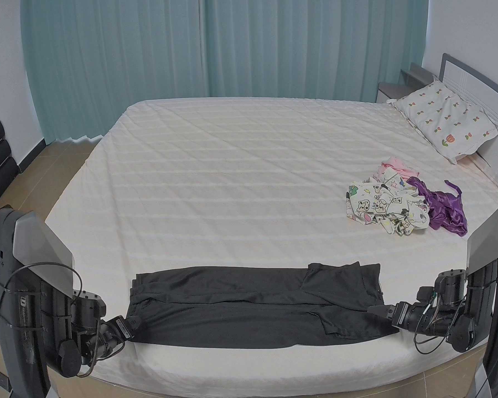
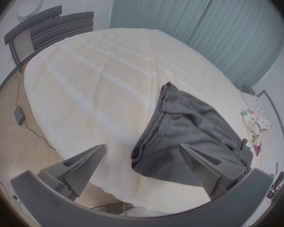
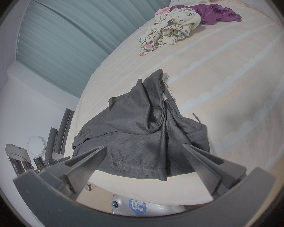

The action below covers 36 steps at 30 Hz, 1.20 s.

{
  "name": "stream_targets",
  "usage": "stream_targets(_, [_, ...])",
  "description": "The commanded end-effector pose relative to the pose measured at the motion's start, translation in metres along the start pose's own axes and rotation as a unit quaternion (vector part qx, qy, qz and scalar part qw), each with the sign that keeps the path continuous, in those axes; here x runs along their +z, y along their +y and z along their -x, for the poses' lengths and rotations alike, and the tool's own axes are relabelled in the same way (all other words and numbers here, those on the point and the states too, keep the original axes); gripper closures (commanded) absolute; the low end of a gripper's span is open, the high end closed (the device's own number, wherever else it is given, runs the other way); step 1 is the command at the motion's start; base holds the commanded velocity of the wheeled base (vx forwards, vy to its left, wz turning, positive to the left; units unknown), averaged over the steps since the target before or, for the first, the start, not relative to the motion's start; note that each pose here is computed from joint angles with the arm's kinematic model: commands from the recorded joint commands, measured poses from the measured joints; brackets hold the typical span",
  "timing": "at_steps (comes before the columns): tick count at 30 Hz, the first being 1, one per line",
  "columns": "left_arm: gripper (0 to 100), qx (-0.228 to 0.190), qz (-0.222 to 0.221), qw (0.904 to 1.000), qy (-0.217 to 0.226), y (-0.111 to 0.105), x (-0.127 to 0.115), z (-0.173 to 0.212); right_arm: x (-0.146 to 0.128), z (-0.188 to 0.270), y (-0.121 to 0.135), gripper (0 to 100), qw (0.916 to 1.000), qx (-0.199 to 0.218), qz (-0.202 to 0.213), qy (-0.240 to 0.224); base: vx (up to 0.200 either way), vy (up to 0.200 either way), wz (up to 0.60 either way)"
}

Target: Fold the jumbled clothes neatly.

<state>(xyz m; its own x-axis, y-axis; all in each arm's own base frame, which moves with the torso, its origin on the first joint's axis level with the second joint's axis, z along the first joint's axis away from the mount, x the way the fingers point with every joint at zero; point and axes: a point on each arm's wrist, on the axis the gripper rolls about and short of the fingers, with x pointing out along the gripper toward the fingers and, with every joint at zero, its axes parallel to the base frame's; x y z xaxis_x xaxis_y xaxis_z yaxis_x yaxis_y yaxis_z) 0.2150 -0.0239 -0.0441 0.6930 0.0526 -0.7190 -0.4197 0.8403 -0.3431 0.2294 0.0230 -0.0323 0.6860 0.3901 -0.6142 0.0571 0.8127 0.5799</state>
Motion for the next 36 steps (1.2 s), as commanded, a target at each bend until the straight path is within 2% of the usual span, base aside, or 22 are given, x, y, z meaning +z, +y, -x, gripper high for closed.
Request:
stream_targets(1, [0,-0.065,0.015,0.9958,-0.062,-0.012,0.03,0.011,0.001,0.0,0.001,0,1.0,0.004,0.003,-0.005,0.0,0.0,0.0])
stream_targets(4, [0,-0.1,0.027,0.9885,-0.11,-0.024,0.053,-0.001,0.001,0.0,0.002,0,1.0,0.005,0.003,-0.004,0.0,0.0,0.0])
stream_targets(7, [0,-0.106,0.031,0.9858,-0.126,-0.032,0.067,-0.015,0.0,0.0,0.001,0,1.0,0.004,0.004,-0.003,0.0,0.0,0.0])
stream_targets(10, [0,-0.1,0.033,0.9882,-0.111,-0.041,0.082,-0.033,0.0,-0.001,0.001,0,1.0,0.004,0.004,-0.002,0.0,0.0,0.0])
stream_targets(12, [0,-0.108,0.042,0.9896,-0.086,-0.052,0.103,-0.047,0.0,-0.001,0.001,0,1.0,0.004,0.004,-0.001,0.0,0.0,0.0])
stream_targets(16, [0,-0.114,0.054,0.9912,-0.04,-0.062,0.128,-0.069,-0.001,-0.002,0.001,0,1.0,0.004,0.005,0.0,0.0,0.0,0.0])
stream_targets(22, [0,-0.108,0.058,0.9923,-0.016,-0.06,0.131,-0.105,-0.002,-0.003,0.003,0,0.9999,0.008,0.01,0.004,0.0,0.0,0.0])
stream_targets(28, [0,-0.119,0.054,0.9914,0.007,-0.057,0.125,-0.104,-0.005,-0.005,0.006,0,0.9998,0.011,0.015,0.011,0.0,0.0,0.0])
stream_targets(36, [0,-0.114,0.025,0.9929,0.02,-0.054,0.116,-0.104,-0.006,-0.005,0.006,0,0.9997,0.01,0.016,0.013,0.0,0.0,0.0])
